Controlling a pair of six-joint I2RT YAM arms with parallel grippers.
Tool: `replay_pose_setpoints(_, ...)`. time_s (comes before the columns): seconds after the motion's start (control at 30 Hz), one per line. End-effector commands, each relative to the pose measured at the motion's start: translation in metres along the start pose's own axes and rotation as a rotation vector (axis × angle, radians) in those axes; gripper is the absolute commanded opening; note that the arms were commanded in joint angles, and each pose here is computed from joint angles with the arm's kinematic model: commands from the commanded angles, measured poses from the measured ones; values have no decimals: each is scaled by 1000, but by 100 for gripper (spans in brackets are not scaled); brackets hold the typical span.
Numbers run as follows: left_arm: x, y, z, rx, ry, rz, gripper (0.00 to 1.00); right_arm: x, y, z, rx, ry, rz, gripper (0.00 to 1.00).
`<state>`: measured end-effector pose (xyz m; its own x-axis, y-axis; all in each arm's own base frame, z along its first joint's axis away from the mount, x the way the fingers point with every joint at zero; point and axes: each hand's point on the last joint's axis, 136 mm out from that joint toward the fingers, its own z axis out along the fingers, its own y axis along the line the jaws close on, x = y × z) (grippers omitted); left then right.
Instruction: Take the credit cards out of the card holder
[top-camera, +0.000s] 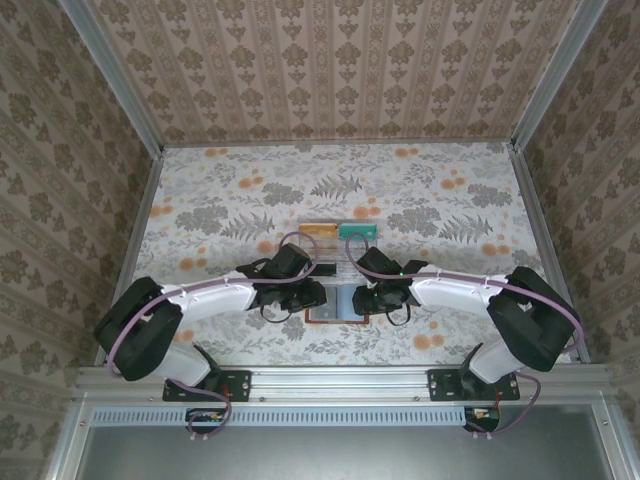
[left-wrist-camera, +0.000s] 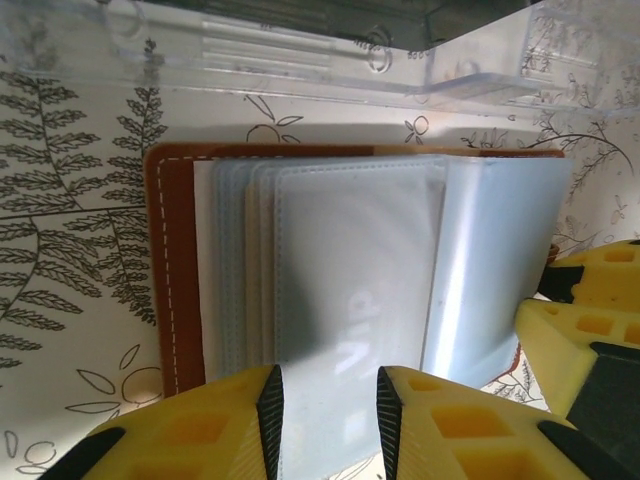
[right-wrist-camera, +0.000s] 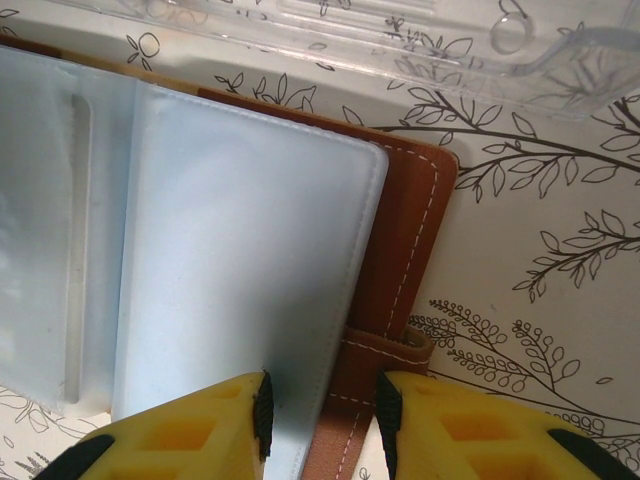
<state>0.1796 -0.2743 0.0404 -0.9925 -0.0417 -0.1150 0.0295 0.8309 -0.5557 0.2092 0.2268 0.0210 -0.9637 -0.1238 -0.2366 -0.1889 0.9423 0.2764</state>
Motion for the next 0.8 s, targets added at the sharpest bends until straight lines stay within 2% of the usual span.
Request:
replay_pose_setpoints(0.0, 5, 4, 6, 3, 21, 13, 34, 17, -3, 10, 14, 74, 9, 37)
replay_pose_setpoints(0.37, 6, -6, 13, 55, 43, 15, 34, 18, -3, 10, 15, 77, 9, 37)
replay_pose_setpoints(0.63, 6, -16, 12, 89, 46, 37, 42, 20, -5, 13, 20, 86, 12, 37)
replay_pose_setpoints(0.77, 6, -19, 12, 99, 49, 44, 54, 20, -4, 12, 19, 84, 12, 38)
